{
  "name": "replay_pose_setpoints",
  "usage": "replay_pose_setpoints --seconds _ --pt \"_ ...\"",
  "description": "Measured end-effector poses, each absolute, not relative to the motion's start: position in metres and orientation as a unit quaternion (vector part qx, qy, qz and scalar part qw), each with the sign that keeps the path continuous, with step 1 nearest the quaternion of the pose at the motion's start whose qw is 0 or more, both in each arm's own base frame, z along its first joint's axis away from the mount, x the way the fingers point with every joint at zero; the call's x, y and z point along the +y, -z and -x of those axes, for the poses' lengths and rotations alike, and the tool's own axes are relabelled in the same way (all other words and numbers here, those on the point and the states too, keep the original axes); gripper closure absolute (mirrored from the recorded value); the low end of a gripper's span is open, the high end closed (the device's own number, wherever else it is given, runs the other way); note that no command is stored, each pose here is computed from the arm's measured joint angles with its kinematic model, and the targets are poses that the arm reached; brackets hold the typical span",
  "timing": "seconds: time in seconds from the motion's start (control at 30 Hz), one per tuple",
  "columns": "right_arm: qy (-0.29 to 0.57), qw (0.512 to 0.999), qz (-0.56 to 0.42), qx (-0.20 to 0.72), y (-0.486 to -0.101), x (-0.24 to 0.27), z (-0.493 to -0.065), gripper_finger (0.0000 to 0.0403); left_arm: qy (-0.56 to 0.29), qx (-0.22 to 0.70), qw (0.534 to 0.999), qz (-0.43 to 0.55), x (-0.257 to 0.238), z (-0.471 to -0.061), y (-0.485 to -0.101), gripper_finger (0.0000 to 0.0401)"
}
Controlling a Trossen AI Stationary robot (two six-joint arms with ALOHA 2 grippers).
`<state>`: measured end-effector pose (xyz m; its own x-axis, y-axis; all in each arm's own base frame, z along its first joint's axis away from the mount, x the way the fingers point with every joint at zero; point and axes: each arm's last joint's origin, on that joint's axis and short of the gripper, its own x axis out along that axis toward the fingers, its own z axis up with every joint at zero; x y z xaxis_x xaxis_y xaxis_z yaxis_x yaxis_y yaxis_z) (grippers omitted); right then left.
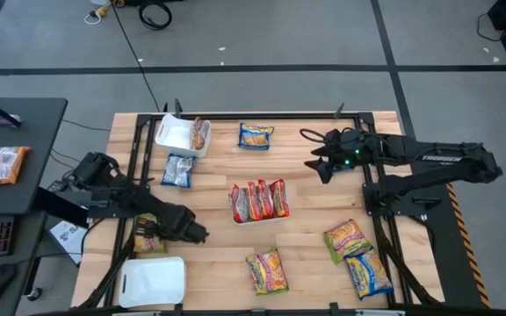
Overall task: Sort Maruchan noodles
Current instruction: Put the green noodle pack into the top white bin
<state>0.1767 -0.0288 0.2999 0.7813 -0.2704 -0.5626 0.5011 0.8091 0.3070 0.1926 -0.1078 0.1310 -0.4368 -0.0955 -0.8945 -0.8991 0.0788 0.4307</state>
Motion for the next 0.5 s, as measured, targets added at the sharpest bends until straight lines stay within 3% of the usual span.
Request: replay_pose_setpoints --seconds 0.17,0.33,0.5 --pt "0.229 0.914 -0.223 0.251 -0.300 -0.036 -0.176 0.0140 -0.546 0.640 0.389 0.375 -0.109 -0.198 -0.137 0.0280" --pt "0.237 0.915 -0.217 0.245 -0.302 -0.036 -0.174 0.0140 -0.527 0.619 0.464 0.352 -0.109 -0.209 -0.162 0.0379" --pt "0.235 0.917 -0.220 0.234 -0.305 -0.035 -0.169 0.0140 -0.513 0.544 0.543 0.383 -0.094 -0.221 -0.202 0.0389"
